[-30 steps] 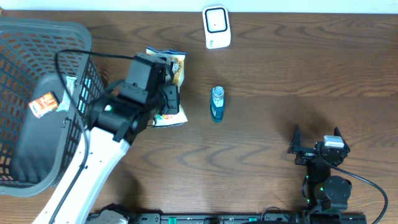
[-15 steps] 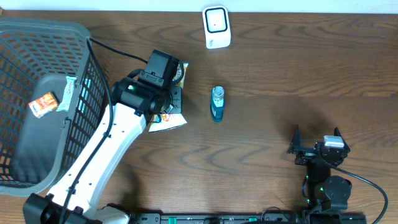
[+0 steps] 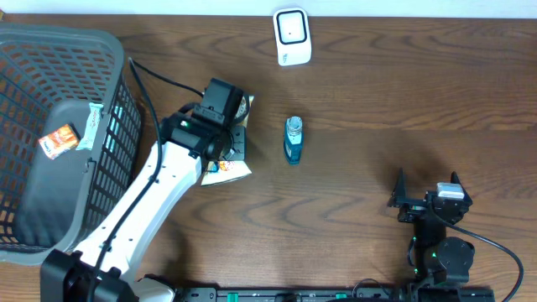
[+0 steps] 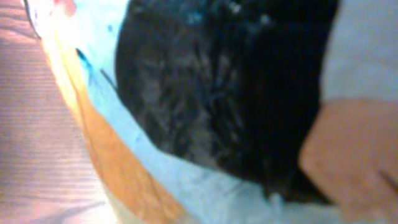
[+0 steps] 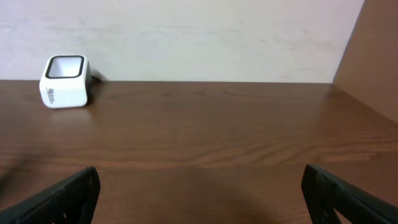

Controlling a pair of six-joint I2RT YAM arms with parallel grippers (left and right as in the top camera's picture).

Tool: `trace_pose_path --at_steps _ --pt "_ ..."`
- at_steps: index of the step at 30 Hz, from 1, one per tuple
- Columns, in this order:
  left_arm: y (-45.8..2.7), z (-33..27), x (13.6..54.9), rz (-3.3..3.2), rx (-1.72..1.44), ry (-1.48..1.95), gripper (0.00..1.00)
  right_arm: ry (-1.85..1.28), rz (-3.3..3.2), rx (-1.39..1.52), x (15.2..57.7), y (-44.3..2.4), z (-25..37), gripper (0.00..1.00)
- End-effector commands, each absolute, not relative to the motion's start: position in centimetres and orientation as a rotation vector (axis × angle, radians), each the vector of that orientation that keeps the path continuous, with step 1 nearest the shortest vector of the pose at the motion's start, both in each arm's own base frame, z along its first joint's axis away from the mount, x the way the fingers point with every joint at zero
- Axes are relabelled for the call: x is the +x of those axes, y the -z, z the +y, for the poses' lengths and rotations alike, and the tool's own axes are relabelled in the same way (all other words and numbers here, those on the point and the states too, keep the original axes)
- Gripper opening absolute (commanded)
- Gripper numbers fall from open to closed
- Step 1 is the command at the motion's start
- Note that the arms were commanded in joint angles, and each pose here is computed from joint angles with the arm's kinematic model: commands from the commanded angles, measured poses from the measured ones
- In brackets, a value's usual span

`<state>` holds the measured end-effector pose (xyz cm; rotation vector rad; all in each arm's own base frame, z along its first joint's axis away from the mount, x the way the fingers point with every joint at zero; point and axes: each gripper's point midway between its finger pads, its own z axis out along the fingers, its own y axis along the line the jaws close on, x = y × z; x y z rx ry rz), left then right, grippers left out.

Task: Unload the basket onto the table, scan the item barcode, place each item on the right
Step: 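Lower the snack bag beside the bottle and open the left gripper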

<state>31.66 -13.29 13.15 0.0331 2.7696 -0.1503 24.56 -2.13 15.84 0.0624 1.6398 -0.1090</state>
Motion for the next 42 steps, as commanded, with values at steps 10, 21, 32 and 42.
trace_pose_path --at_steps 10,21,32,42 --pt "-7.2 -12.2 29.8 2.815 -0.048 0.116 0.08 0.108 1.640 0.045 24.6 -15.8 -1.9 0.99" --pt "-6.9 -13.9 28.9 2.838 0.009 0.194 0.86 0.109 1.640 0.045 24.6 -15.8 -1.9 0.99" --pt "-11.4 -14.3 29.9 2.728 0.025 0.204 0.97 0.108 1.640 0.045 24.6 -15.8 -1.9 0.99" --pt "-23.3 -11.0 30.6 2.389 -0.041 0.132 0.98 0.109 1.640 0.045 24.6 -15.8 -1.9 0.99"
